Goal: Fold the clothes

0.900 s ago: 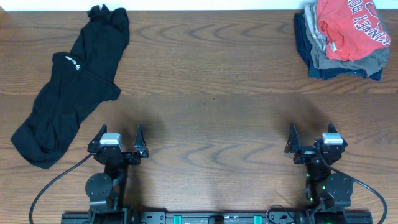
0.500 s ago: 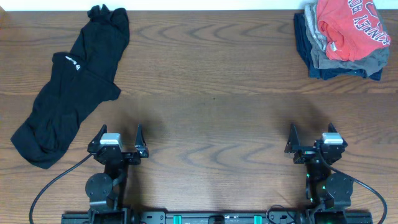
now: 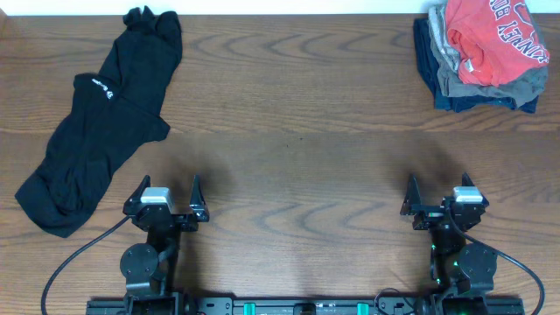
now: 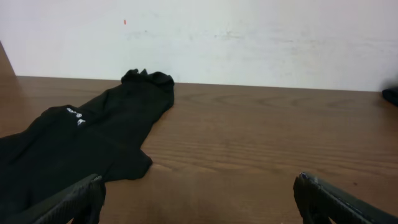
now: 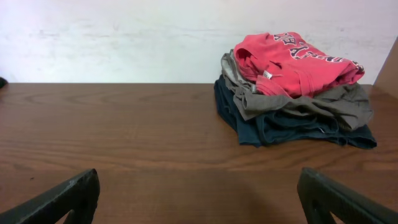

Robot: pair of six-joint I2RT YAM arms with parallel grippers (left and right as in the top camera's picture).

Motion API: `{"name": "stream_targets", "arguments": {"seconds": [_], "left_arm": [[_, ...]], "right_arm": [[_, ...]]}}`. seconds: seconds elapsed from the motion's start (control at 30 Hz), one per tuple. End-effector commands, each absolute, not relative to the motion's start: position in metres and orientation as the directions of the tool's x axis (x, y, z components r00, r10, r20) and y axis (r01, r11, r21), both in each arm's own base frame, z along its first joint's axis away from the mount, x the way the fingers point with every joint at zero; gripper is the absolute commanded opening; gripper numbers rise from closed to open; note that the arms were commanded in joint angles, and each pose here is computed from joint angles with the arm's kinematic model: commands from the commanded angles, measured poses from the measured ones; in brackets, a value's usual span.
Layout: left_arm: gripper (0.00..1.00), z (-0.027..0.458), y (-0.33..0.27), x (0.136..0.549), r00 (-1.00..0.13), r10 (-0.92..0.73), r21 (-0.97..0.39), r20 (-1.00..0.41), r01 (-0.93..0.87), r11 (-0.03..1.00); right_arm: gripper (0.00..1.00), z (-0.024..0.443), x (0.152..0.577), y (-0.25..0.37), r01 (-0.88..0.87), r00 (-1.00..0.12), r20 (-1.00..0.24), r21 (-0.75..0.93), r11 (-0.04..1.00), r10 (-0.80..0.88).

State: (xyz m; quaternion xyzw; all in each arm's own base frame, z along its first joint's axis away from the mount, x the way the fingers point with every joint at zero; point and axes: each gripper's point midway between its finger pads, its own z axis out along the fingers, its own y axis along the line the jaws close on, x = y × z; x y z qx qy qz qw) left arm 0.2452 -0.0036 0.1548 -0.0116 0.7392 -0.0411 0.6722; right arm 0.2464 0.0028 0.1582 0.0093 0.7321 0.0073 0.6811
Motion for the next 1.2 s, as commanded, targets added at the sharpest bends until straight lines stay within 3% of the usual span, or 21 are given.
{"name": "stream_targets", "arguments": {"seconds": [0.0,0.93,1.17], "left_arm": [[0.98,0.140,-0.006,0.244,-0.144,-0.074,-0.082,-0.987,0.049,0.995],[0.98,0.142,-0.006,0.244,-0.137,-0.074,-0.081,-0.988,0.049,0.995],[0.98,0.149,-0.006,0.245,-0.109,-0.073,-0.079,-0.991,0.052,0.995]], "right_arm": [[0.99,0.157,0.246,0.005,-0.005,-0.074,-0.997,0.037,0.999,0.037],[0.99,0.157,0.246,0.004,-0.001,-0.073,-0.997,0.037,0.999,0.037],[0.99,0.187,0.247,0.002,0.007,0.048,-0.998,0.047,0.999,0.047]]}}
